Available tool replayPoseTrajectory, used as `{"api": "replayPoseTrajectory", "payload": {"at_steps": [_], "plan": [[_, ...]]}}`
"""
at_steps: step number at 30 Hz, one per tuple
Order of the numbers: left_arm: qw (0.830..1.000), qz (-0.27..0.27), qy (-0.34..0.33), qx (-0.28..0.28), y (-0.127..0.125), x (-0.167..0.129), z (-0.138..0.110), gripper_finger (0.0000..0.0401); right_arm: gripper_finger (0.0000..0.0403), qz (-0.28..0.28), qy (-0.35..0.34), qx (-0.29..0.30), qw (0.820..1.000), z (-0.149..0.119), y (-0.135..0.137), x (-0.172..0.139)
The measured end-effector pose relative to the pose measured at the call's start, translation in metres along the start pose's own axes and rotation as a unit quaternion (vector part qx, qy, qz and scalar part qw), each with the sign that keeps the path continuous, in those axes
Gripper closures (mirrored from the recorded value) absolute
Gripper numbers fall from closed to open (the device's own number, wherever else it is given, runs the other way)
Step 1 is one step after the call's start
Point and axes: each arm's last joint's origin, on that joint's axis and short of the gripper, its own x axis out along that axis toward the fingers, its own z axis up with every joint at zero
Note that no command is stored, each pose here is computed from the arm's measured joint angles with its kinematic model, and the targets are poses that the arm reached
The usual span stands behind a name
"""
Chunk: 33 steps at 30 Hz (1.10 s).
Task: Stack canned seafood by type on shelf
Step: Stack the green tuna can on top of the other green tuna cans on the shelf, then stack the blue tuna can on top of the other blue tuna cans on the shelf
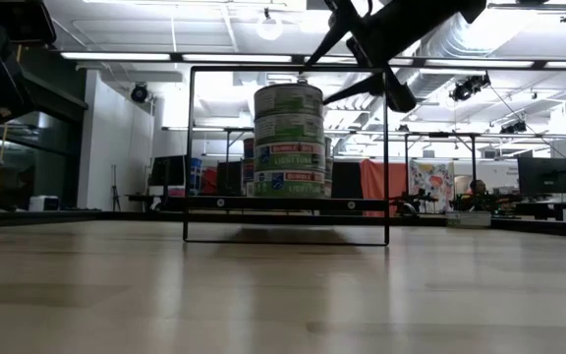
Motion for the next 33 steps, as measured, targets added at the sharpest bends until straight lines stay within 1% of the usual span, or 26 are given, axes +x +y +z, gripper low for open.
{"api": "replayPoseTrajectory", "payload": {"at_steps": [2, 4, 10, 11, 13, 15, 17, 18, 19, 21, 23, 25, 27, 28, 30, 33], "plan": [[1.000, -0.007, -0.003, -0.003, -0.002, -0.001, 0.002, 0.0400, 0.0195, 0.008, 0.000, -0.019, 1.000, 0.000, 0.002, 0.000], [1.000, -0.019, -0.011, 0.007, -0.008, -0.005, 0.007, 0.0400, 0.0195, 0.020, -0.001, -0.036, 0.999, 0.001, 0.004, -0.004], [0.993, -0.061, -0.048, 0.095, -0.035, -0.026, 0.034, 0.0400, 0.0197, 0.064, -0.009, -0.097, 0.993, 0.006, 0.016, -0.031], [0.992, -0.057, -0.044, 0.102, -0.038, -0.026, 0.036, 0.0400, 0.0203, 0.071, -0.010, -0.111, 0.991, 0.005, 0.018, -0.036], [0.991, -0.050, 0.001, 0.120, -0.044, -0.024, 0.035, 0.0401, 0.0228, 0.077, -0.004, -0.132, 0.988, 0.001, 0.021, -0.046], [0.986, -0.043, 0.081, 0.136, -0.050, -0.021, 0.024, 0.0401, 0.0274, 0.054, 0.017, -0.144, 0.988, -0.011, 0.018, -0.052], [0.974, -0.027, 0.162, 0.158, -0.057, -0.020, 0.009, 0.0401, 0.0342, 0.013, 0.048, -0.147, 0.988, -0.029, 0.011, -0.056], [0.966, -0.022, 0.189, 0.173, -0.062, -0.022, 0.001, 0.0401, 0.0371, -0.002, 0.062, -0.152, 0.986, -0.040, 0.009, -0.057], [0.959, -0.016, 0.208, 0.191, -0.067, -0.023, -0.007, 0.0401, 0.0386, -0.011, 0.072, -0.157, 0.985, -0.051, 0.007, -0.058], [0.948, -0.002, 0.228, 0.222, -0.076, -0.028, -0.023, 0.0401, 0.0386, -0.021, 0.087, -0.148, 0.985, -0.073, 0.006, -0.061], [0.942, 0.005, 0.233, 0.243, -0.082, -0.030, -0.040, 0.0401, 0.0390, -0.031, 0.100, -0.138, 0.985, -0.095, 0.004, -0.062], [0.930, 0.018, 0.249, 0.269, -0.083, -0.030, -0.059, 0.0401, 0.0399, -0.040, 0.115, -0.127, 0.984, -0.115, 0.001, -0.063], [0.918, 0.028, 0.263, 0.295, -0.084, -0.028, -0.074, 0.0401, 0.0398, -0.054, 0.130, -0.113, 0.984, -0.134, -0.004, -0.063], [0.915, 0.029, 0.268, 0.300, -0.085, -0.027, -0.079, 0.0401, 0.0398, -0.061, 0.136, -0.105, 0.983, -0.141, -0.006, -0.063], [0.909, 0.016, 0.277, 0.310, -0.089, -0.024, -0.085, 0.0401, 0.0401, -0.070, 0.146, -0.097, 0.982, -0.153, -0.010, -0.064], [0.897, -0.019, 0.303, 0.322, -0.097, -0.017, -0.094, 0.0401, 0.0401, -0.079, 0.151, -0.095, 0.981, -0.164, -0.014, -0.065]]}}
